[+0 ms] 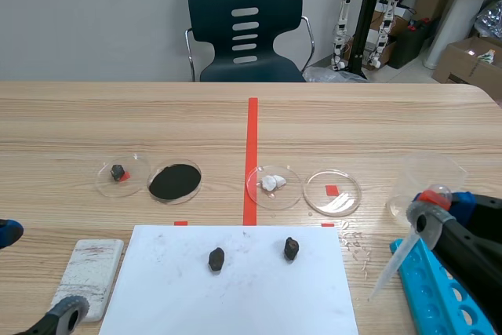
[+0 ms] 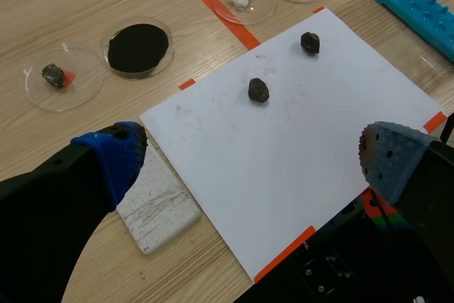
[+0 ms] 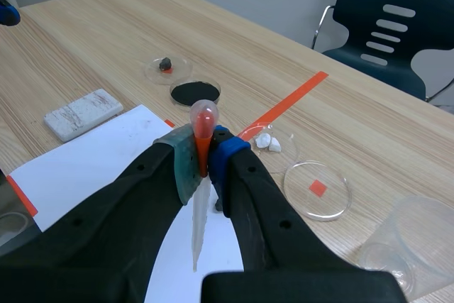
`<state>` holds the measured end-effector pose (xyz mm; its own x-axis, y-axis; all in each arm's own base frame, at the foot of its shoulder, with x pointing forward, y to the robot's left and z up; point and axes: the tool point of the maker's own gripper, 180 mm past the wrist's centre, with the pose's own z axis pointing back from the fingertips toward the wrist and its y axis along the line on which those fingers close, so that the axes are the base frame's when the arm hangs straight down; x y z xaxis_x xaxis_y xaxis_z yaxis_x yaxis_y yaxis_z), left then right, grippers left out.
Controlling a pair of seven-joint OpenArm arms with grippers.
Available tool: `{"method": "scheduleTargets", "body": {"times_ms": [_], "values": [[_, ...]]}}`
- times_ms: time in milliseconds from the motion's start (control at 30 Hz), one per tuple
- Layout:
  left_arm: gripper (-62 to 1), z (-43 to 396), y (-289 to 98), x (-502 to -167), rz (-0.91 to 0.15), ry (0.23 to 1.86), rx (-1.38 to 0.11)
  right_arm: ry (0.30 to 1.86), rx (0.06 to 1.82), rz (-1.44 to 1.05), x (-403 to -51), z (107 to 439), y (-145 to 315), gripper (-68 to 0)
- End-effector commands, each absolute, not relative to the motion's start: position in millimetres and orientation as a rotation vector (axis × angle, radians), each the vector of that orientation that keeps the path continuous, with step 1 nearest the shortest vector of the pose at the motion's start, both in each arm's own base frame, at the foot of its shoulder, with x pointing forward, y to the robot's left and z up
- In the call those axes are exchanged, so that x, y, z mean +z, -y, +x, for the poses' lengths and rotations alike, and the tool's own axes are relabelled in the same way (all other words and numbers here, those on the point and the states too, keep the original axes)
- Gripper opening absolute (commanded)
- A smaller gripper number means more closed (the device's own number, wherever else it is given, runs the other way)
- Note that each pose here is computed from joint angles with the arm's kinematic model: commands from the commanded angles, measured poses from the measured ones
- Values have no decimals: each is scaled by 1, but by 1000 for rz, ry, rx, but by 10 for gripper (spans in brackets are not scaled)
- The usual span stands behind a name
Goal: Put the dropper in the beaker
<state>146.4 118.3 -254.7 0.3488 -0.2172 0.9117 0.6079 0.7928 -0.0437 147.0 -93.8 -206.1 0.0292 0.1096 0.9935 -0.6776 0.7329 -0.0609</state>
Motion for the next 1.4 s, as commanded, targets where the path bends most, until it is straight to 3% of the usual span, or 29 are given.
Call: {"method": "scheduleTargets", "body": {"times_ms": [0,767,1100,1367], "values": [[14,149,-116,-248,-424,1122,-541,1464,648,518,-194,149,91,-664],[14,149,-116,-248,-424,1122,-541,1509,642,510,-186,152,95,-664],[14,149,-116,-248,-424,1121,-541,1643,597,279,-166,185,128,-664],[14,149,-116,-248,-424,1122,-541,1742,445,79,-145,217,165,-664]]}}
